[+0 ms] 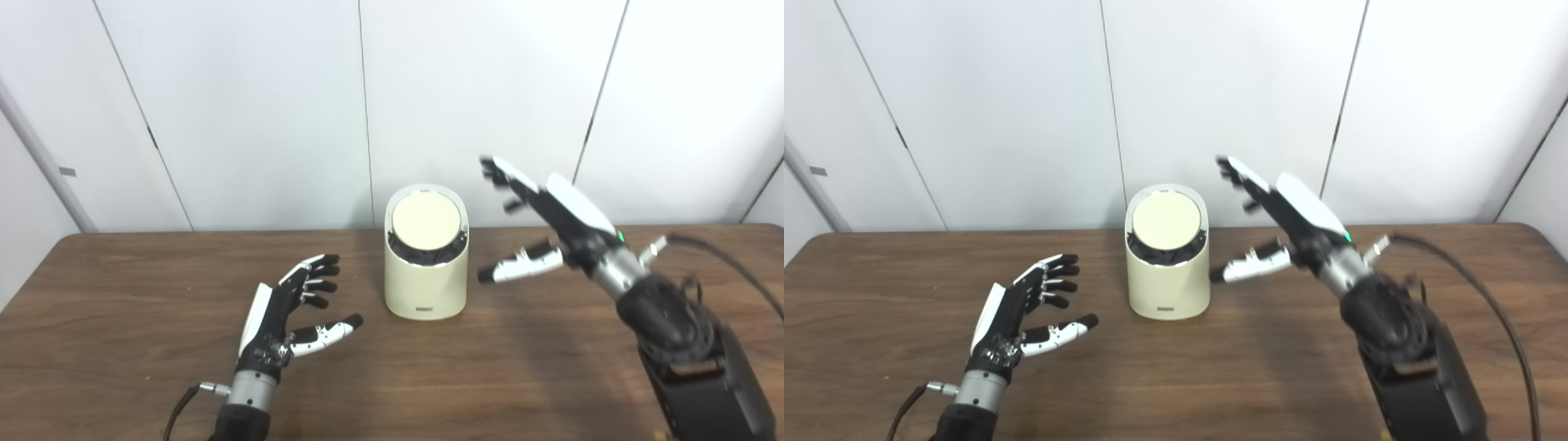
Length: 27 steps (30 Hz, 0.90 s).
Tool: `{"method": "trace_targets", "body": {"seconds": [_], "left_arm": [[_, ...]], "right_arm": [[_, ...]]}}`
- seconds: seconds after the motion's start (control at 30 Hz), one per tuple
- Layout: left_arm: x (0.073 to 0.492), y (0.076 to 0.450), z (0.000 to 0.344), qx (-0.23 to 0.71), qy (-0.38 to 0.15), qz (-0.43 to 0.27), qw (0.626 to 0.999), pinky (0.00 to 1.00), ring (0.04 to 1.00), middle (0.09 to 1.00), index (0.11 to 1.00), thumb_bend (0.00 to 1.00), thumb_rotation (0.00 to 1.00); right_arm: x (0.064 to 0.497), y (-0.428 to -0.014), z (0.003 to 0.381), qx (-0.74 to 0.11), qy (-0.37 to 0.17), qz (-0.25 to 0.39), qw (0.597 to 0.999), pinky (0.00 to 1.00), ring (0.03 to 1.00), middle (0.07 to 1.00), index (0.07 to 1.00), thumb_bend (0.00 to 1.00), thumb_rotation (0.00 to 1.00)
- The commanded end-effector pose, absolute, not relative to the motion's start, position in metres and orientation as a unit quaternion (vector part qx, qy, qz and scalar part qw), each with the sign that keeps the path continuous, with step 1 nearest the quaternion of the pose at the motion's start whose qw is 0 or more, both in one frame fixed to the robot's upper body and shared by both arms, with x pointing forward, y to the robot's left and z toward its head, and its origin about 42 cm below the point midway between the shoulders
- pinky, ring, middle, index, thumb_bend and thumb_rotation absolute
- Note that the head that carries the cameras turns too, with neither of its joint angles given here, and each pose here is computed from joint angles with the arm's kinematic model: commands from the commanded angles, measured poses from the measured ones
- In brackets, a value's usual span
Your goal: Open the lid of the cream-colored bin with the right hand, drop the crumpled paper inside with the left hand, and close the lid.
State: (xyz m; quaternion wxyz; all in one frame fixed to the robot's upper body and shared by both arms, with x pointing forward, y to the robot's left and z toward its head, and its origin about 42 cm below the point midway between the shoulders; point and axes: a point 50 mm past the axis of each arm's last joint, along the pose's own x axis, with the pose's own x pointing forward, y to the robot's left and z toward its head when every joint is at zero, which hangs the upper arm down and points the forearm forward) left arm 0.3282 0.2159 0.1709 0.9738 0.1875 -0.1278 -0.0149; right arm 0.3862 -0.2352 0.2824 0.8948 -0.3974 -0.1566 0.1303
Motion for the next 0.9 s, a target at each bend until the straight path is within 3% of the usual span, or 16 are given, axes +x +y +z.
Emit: {"method": "trace_targets", "body": {"seconds": [0.0,0.27,0.37,0.6,0.87], "left_arm": [[0.335,0.214,0.195,0.189,-0.174,-0.013,0.966,0.61,0.698,0.767,0.803,0.72,0.07],[0.336,0.213,0.195,0.186,-0.177,-0.013,0.966,0.61,0.703,0.769,0.805,0.71,0.07],[0.337,0.212,0.194,0.182,-0.177,-0.013,0.967,0.61,0.703,0.768,0.803,0.72,0.06],[0.337,0.211,0.195,0.178,-0.182,-0.020,0.967,0.61,0.700,0.769,0.809,0.72,0.07],[0.339,0.213,0.196,0.176,-0.182,-0.024,0.967,0.60,0.699,0.767,0.811,0.73,0.07]], "right_arm": [[0.381,-0.237,0.302,-0.380,-0.194,0.102,0.899,0.76,0.866,0.924,0.967,0.89,0.26],[0.359,-0.246,0.259,-0.346,-0.159,0.083,0.921,0.69,0.837,0.917,0.934,0.88,0.27],[0.355,-0.245,0.250,-0.333,-0.158,0.071,0.927,0.69,0.809,0.896,0.880,0.87,0.26],[0.348,-0.243,0.235,-0.314,-0.136,0.064,0.937,0.67,0.836,0.905,0.881,0.84,0.29],[0.348,-0.240,0.226,-0.305,-0.121,0.069,0.942,0.66,0.837,0.900,0.889,0.83,0.24]]}}
